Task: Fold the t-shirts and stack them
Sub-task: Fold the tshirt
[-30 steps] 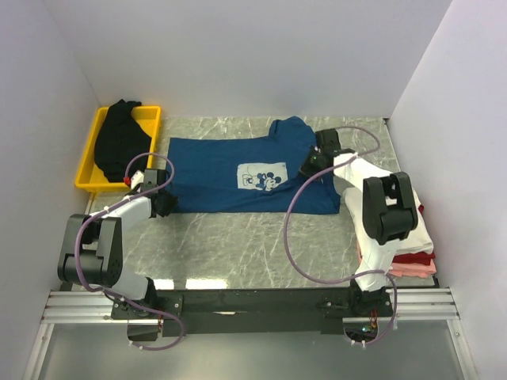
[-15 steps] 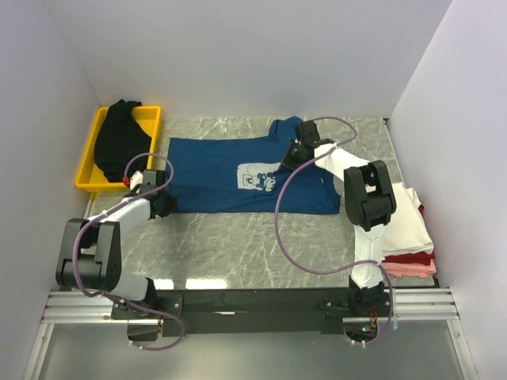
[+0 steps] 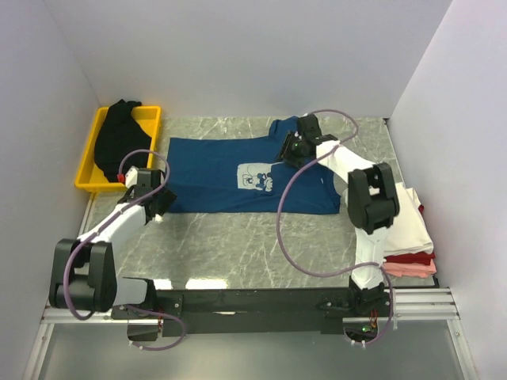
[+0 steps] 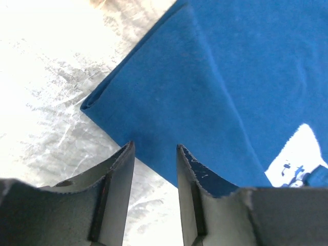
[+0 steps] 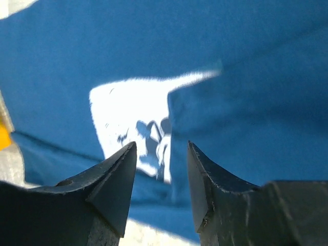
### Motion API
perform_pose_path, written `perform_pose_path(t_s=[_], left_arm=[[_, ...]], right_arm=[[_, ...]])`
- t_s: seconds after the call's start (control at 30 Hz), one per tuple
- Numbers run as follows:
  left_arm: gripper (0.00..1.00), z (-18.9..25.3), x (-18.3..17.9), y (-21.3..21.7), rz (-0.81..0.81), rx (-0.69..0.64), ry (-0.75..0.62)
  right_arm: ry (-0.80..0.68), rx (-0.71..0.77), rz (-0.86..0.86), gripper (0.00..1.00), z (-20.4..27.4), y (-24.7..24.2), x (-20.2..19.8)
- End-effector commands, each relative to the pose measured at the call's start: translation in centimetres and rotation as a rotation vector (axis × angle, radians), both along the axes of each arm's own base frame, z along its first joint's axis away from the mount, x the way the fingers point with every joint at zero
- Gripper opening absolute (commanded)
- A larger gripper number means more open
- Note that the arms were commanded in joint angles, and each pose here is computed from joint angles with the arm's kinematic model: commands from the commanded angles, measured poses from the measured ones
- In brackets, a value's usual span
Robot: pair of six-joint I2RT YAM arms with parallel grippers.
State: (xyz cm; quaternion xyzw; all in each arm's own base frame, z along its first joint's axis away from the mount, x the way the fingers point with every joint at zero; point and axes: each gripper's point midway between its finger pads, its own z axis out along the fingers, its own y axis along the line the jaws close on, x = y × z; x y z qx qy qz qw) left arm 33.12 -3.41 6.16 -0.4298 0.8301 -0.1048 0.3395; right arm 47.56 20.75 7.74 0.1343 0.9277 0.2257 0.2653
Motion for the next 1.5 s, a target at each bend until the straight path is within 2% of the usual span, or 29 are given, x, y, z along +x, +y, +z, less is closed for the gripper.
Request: perform_pose_path(t_s=[0.0,0.1,0.13,0.23,0.33,0.43,0.63,0.77,1.0,1.17,1.27,1.37,1.4,1.43,1.47], left_arm=[[0.44,1.3,-0.7,0.4,0.008,0.013,-0.021],[0.45,1.7,-1.6,0.9,0.037,0.016,-0.030],[0.44,1.1,-2.2,1.1,0.048,0.017,-0.017],[0.45,0.4,-3.1,1.6,0.074,0.010,-0.016],[0.45,-0.5,-3.7,2.1,0.102,0.000,-0.014],[0.45,-1.1,-3.4,2.5,0.111,-0.018,-0.023],[0.51,-1.5,-2.3,2.9,0.106,-0.021,-0.052],[0.51,-1.7,-1.3,2.6,0.103,-0.041,-0.089],[0.50,-4.0,-1.5,3.0,0.122,-0.024,-0.013],[0.48,-4.3,-1.1,3.5,0.134,0.002,-0.015],[0.43,-4.3,-1.0,3.6,0.134,0.011,-0.006],[0.33,-4.1,-0.7,3.8,0.141,0.017,-0.012],[0.22,-4.1,-0.7,3.8,0.141,0.017,-0.012],[0.17,-4.1,-0.6,3.8,0.145,0.015,-0.014],[0.08,-4.4,-1.1,3.8,0.145,0.017,0.012]], right_arm=[[-0.126,-0.014,-0.035,0.51,6.5,-1.9,-1.2],[-0.120,-0.029,-0.100,0.49,6.6,-4.4,-4.2],[-0.079,-0.055,-0.124,0.48,4.9,-5.4,-5.9],[-0.107,-0.073,-0.171,0.47,5.7,-7.2,-8.2],[-0.064,-0.093,-0.205,0.47,3.5,-9.0,-11.9],[-0.085,-0.068,-0.253,0.47,3.4,-10.6,-13.4],[-0.051,-0.059,-0.338,0.47,0.2,-14.1,-16.8],[-0.044,-0.039,-0.389,0.48,-1.0,-16.0,-16.9],[-0.005,-0.033,-0.400,0.50,-2.9,-16.5,-16.0],[0.024,-0.035,-0.412,0.49,-4.1,-16.6,-15.4],[0.042,-0.041,-0.421,0.49,-4.6,-16.7,-15.2],[0.043,-0.052,-0.430,0.45,-4.9,-16.9,-15.0],[0.041,-0.055,-0.432,0.42,-4.8,-17.0,-14.8],[0.048,-0.061,-0.435,0.34,-4.9,-17.1,-14.8],[0.048,-0.063,-0.431,0.26,-4.9,-17.1,-14.7]])
